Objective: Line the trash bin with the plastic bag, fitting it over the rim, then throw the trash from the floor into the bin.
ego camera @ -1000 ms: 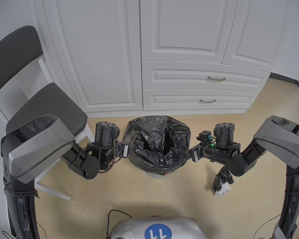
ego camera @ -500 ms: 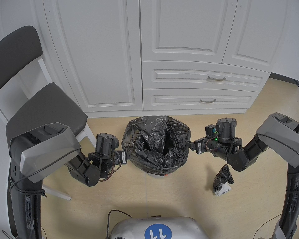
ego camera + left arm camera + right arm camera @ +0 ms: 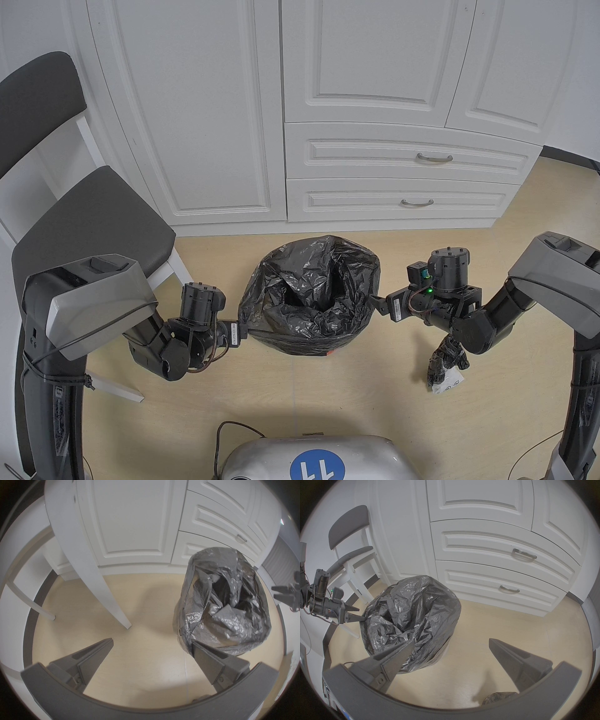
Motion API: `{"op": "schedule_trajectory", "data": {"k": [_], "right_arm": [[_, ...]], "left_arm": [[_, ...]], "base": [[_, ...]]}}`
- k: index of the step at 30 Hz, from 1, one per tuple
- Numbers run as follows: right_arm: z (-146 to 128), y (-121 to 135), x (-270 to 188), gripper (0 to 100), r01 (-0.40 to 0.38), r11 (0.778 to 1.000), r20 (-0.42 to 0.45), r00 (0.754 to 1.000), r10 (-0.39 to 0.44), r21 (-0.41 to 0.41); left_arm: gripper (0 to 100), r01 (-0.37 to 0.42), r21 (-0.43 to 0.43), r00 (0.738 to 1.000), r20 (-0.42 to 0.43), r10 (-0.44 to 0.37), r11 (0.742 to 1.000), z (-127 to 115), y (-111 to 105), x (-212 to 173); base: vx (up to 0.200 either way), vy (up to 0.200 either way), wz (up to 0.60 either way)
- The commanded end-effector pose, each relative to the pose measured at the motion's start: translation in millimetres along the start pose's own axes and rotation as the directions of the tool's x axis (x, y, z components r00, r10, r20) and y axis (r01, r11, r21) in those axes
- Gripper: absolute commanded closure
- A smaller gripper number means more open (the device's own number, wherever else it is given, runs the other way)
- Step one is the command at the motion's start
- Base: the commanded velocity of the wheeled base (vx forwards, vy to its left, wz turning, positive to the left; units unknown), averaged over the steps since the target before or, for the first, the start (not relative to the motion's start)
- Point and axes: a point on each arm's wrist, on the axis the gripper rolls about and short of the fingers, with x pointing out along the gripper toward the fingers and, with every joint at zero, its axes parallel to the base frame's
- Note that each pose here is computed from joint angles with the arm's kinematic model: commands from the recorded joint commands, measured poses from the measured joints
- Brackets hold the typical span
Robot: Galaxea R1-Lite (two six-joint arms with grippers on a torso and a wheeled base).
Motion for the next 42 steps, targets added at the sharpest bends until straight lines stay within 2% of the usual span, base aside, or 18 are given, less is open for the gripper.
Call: {"op": "schedule_trajectory", "data": {"k": [1,6,11,16,18,19,25,31,42], "right_arm": [[-7,5,6,0,-0.008,1.000,-0.016,1.000,0.008,-0.004],[-8,5,6,0,-0.004,1.000,-0.017,1.000,0.004,-0.004],[-7,5,13,0,0.002,1.000,-0.008,1.000,-0.002,0.001],[-11,11,47,0,0.113,0.993,0.056,0.992,-0.115,0.032],[-11,11,47,0,0.113,0.993,0.056,0.992,-0.115,0.032],[-15,15,63,0,0.153,0.987,0.063,0.986,-0.156,0.052],[-33,-3,80,0,0.196,0.979,-0.001,0.981,-0.196,0.050],[-34,-18,82,0,0.221,0.974,-0.037,0.975,-0.220,0.054],[-35,-14,83,0,0.213,0.976,-0.040,0.977,-0.211,0.055]], "left_arm": [[0,0.020,0.018,1.000,-0.023,-0.020,1.000,-6,1,-4],[0,0.019,0.018,0.999,-0.045,-0.018,1.000,-18,-1,9],[0,0.020,0.008,1.000,-0.013,-0.020,1.000,-11,1,6],[0,0.050,-0.004,0.997,0.050,-0.050,0.999,12,1,-16],[0,0.050,-0.004,0.997,0.050,-0.050,0.999,12,1,-16],[0,0.077,-0.008,0.995,0.063,-0.076,0.997,18,1,-22],[0,0.078,-0.004,0.995,0.066,-0.078,0.997,19,1,-21],[0,0.077,-0.001,0.995,0.060,-0.077,0.997,16,1,-19],[0,0.081,-0.004,0.994,0.070,-0.080,0.997,14,-1,-14]], "base": [[0.000,0.000,0.00],[0.000,0.000,0.00],[0.000,0.000,0.00],[0.000,0.000,0.00],[0.000,0.000,0.00],[0.000,0.000,0.00],[0.000,0.000,0.00],[0.000,0.000,0.00],[0.000,0.000,0.00]]}}
